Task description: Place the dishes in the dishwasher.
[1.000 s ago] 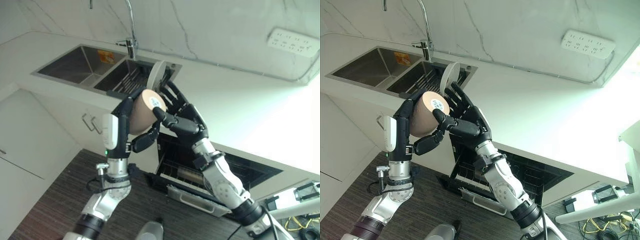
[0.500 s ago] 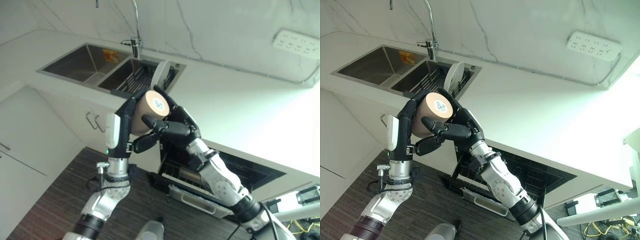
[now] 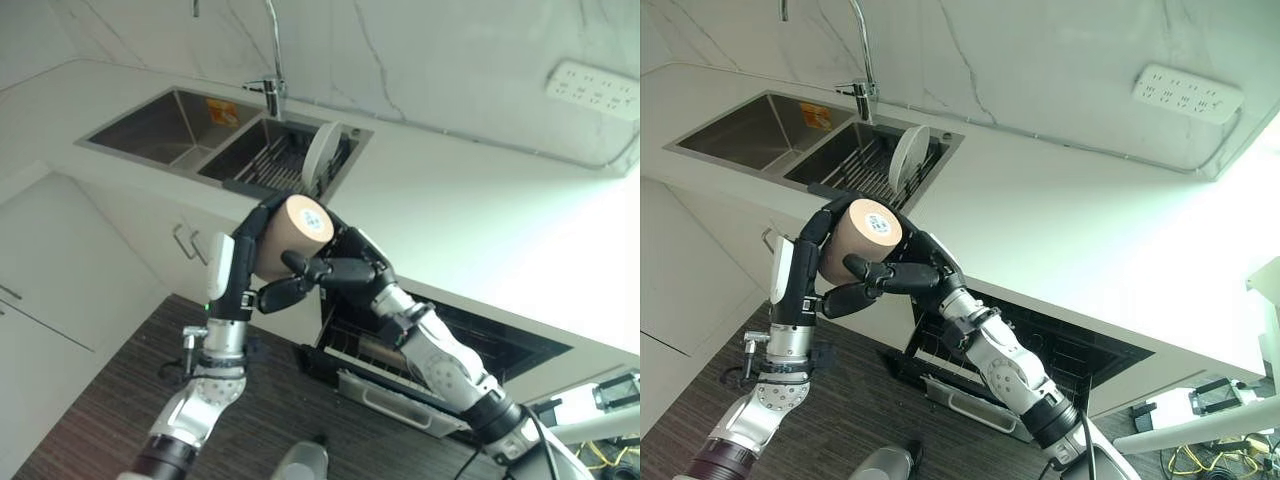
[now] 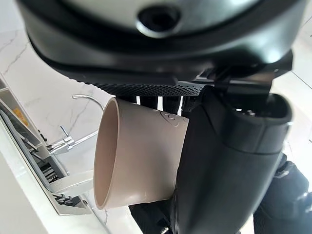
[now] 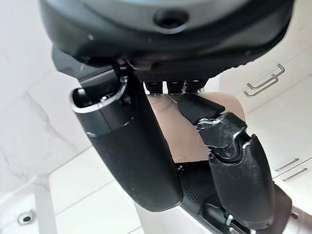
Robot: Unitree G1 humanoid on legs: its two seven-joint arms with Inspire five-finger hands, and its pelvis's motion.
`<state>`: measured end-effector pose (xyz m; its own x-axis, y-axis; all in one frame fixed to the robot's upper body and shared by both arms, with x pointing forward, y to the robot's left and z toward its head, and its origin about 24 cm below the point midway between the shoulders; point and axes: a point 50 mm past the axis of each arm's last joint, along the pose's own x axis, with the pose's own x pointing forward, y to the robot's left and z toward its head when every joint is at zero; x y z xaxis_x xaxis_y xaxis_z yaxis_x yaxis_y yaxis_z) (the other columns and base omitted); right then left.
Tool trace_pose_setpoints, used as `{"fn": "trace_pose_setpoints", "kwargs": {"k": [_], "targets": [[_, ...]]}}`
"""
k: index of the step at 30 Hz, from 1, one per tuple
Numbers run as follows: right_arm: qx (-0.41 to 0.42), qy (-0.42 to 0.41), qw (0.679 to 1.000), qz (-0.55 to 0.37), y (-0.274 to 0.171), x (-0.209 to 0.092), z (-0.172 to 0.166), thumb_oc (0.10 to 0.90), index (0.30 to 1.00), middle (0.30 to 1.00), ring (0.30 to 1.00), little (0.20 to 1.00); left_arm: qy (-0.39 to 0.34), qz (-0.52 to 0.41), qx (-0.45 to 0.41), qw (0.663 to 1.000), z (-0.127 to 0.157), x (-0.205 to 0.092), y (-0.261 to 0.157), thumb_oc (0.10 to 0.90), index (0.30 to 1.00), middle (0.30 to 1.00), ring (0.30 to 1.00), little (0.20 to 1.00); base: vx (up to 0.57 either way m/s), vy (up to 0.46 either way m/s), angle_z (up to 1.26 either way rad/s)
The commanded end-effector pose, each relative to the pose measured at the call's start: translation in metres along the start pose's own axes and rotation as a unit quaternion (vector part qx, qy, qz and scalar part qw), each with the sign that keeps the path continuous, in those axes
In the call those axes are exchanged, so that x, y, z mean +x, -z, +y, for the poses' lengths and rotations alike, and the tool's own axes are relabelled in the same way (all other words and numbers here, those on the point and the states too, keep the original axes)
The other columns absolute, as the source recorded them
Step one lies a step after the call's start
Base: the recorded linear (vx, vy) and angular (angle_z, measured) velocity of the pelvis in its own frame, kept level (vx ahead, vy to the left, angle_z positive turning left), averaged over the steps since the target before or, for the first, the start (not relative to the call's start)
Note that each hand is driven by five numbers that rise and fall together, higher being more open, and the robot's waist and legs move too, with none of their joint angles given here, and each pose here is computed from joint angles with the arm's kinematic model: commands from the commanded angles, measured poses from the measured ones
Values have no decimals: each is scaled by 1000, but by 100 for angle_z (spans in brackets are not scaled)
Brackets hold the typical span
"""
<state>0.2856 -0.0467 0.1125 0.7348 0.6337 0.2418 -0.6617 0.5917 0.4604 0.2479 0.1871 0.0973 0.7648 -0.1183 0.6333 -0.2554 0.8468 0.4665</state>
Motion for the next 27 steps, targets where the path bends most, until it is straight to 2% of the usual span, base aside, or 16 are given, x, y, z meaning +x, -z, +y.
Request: {"fn": "trace_pose_setpoints", "kwargs": {"k": [1, 3, 5, 6, 7, 9, 10, 11, 16, 27], "targets": [[-8, -128, 990, -54, -20, 26, 45, 800, 900, 900, 900, 900, -44, -135, -68, 988, 13, 31, -38, 400, 300, 300, 300, 300, 0, 0, 0], [-11, -123, 991, -58, -21, 28, 47, 800, 900, 900, 900, 900, -46, -130, -71, 988, 13, 31, -37, 400, 300, 300, 300, 300, 0, 0, 0], [-10, -123, 991, -58, -21, 30, 50, 772, 858, 858, 858, 858, -46, -125, -72, 988, 14, 30, -35, 400, 300, 300, 300, 300, 0, 0, 0], [-11, -122, 991, -59, -21, 31, 51, 731, 796, 796, 796, 796, -45, -125, -73, 988, 14, 30, -34, 400, 300, 300, 300, 300, 0, 0, 0], [-14, -121, 991, -60, -21, 32, 52, 595, 592, 592, 592, 592, -43, -125, -73, 989, 14, 29, -34, 400, 300, 300, 300, 300, 0, 0, 0], [-17, -116, 991, -60, -20, 33, 52, 568, 552, 552, 552, 552, -40, -126, -73, 989, 13, 28, -33, 400, 300, 300, 300, 300, 0, 0, 0], [-19, -112, 991, -64, -21, 34, 53, 467, 401, 401, 401, 401, -38, -125, -73, 989, 13, 28, -33, 400, 300, 300, 300, 300, 0, 0, 0], [-20, -111, 991, -65, -21, 35, 53, 400, 300, 300, 300, 300, -38, -125, -74, 989, 13, 28, -33, 400, 300, 300, 300, 300, 0, 0, 0], [-19, -102, 990, -100, -34, 44, 62, 400, 300, 300, 300, 300, -28, -130, -74, 988, -17, 35, -53, 400, 300, 300, 300, 300, -9, -37, 2], [-15, -91, 987, -133, -46, 53, 69, 400, 300, 300, 300, 300, 8, -132, -84, 988, -38, 41, -63, 400, 300, 300, 300, 300, -6, -7, 2]]}}
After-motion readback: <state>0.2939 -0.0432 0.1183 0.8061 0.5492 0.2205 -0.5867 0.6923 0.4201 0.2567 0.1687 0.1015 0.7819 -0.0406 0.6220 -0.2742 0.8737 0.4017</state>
